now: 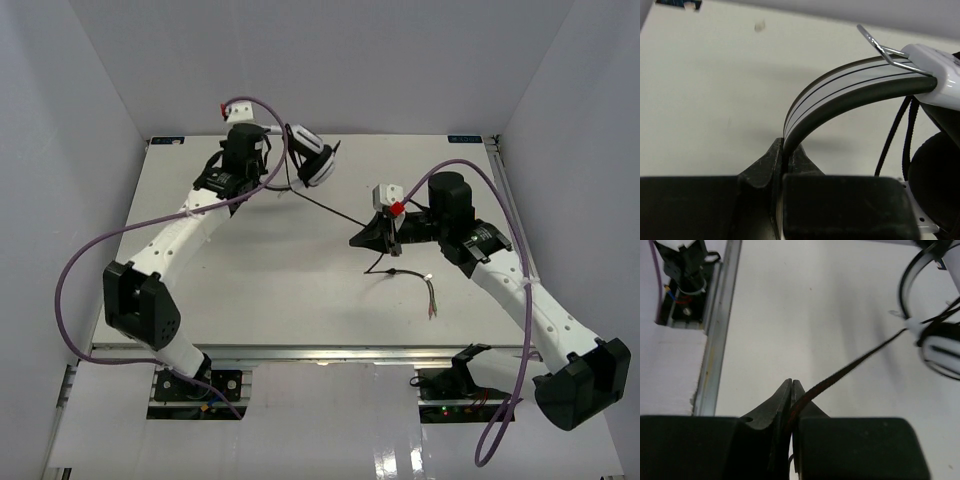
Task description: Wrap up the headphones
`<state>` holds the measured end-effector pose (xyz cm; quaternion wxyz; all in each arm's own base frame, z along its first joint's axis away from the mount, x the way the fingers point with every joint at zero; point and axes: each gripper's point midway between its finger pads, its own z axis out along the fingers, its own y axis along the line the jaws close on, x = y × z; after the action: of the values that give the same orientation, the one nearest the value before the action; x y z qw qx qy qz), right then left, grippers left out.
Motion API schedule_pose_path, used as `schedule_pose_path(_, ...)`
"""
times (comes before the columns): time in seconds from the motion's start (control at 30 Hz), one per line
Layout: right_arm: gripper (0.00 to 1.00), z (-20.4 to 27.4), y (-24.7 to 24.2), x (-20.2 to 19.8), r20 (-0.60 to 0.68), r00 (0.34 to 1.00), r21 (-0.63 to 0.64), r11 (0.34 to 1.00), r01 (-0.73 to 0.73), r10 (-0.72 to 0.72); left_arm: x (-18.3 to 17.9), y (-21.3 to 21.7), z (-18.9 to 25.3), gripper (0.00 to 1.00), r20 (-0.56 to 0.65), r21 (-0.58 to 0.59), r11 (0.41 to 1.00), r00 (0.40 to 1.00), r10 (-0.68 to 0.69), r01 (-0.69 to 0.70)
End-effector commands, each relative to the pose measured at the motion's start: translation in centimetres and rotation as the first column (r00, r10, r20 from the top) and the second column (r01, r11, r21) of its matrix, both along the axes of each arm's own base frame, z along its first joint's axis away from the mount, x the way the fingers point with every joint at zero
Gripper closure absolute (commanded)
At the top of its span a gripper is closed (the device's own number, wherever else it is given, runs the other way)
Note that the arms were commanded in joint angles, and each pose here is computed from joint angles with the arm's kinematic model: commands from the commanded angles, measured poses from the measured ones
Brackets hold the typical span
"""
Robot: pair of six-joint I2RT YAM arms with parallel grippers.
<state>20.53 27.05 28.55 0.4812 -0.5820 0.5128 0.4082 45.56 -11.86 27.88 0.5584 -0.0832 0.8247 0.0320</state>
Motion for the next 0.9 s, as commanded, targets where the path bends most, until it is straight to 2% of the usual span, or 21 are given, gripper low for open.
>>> schedule_pose_path(0.0, 0.92, 2.5, -1.0, 2.8, 0.186, 0.975, -0.085, 0.987, 0.137, -0.119, -0.1, 0.1, 0.2, 1.00, 0.019, 0.033, 0.999, 0.999, -0.035, 0.034)
schedule_pose_path(0.13, 0.92, 4.1, -1.3, 6.8, 0.299, 0.923, -0.094, 0.955, 0.280, -0.241, -1.9, -2.0, -3.1, 1.00, -0.072, 0.047, 0.977, 0.976, -0.205, 0.209)
schedule_pose_path(0.23, 0.92, 4.2, -1.5, 10.1, 0.360, 0.872, -0.093, 0.917, 0.388, -0.333, -4.4, -4.3, -4.3, 1.00, -0.109, 0.033, 0.921, 0.918, -0.382, 0.387)
schedule_pose_path(0.3, 0.92, 4.2, -1.3, 11.7, 0.381, 0.851, -0.078, 0.905, 0.419, -0.361, -6.9, -6.9, -5.7, 1.00, -0.138, -0.013, 0.825, 0.816, -0.561, 0.564)
schedule_pose_path(0.37, 0.92, 3.5, -0.9, 12.7, 0.377, 0.850, -0.082, 0.901, 0.426, -0.367, -9.0, -8.7, -5.7, 1.00, -0.123, -0.049, 0.733, 0.724, -0.679, 0.679)
schedule_pose_path(0.4, 0.92, 3.0, -0.7, 12.9, 0.369, 0.854, -0.089, 0.901, 0.425, -0.366, -9.8, -9.3, -6.2, 1.00, -0.127, -0.063, 0.694, 0.684, -0.718, 0.717)
schedule_pose_path(0.47, 0.92, 2.3, -0.1, 13.6, 0.350, 0.860, -0.081, 0.903, 0.422, -0.371, -12.0, -10.8, -5.7, 1.00, -0.101, -0.061, 0.580, 0.573, -0.813, 0.812)
schedule_pose_path(0.53, 0.91, 0.6, 0.3, 14.5, 0.315, 0.873, -0.110, 0.900, 0.423, -0.372, -13.4, -11.5, -5.1, 1.00, -0.072, -0.071, 0.526, 0.522, -0.850, 0.848)
schedule_pose_path(0.63, 0.90, -0.9, 0.2, 15.2, 0.267, 0.885, -0.129, 0.896, 0.426, -0.382, -14.3, -12.1, -3.4, 1.00, -0.020, -0.070, 0.479, 0.479, -0.878, 0.875)
schedule_pose_path(0.73, 0.90, -3.5, -1.0, 15.9, 0.129, 0.912, -0.145, 0.902, 0.406, -0.390, -15.6, -13.2, -0.6, 1.00, 0.056, -0.096, 0.410, 0.416, -0.907, 0.907)
schedule_pose_path(0.8, 0.90, -4.8, -2.1, 15.6, 0.007, 0.930, -0.130, 0.921, 0.366, -0.368, -15.5, -13.3, 1.2, 1.00, 0.103, -0.099, 0.421, 0.431, -0.897, 0.901)
schedule_pose_path(0.87, 0.91, -4.9, -2.8, 14.8, -0.068, 0.948, -0.073, 0.949, 0.307, -0.312, -15.0, -13.3, 3.1, 1.00, 0.147, -0.124, 0.458, 0.473, -0.869, 0.880)
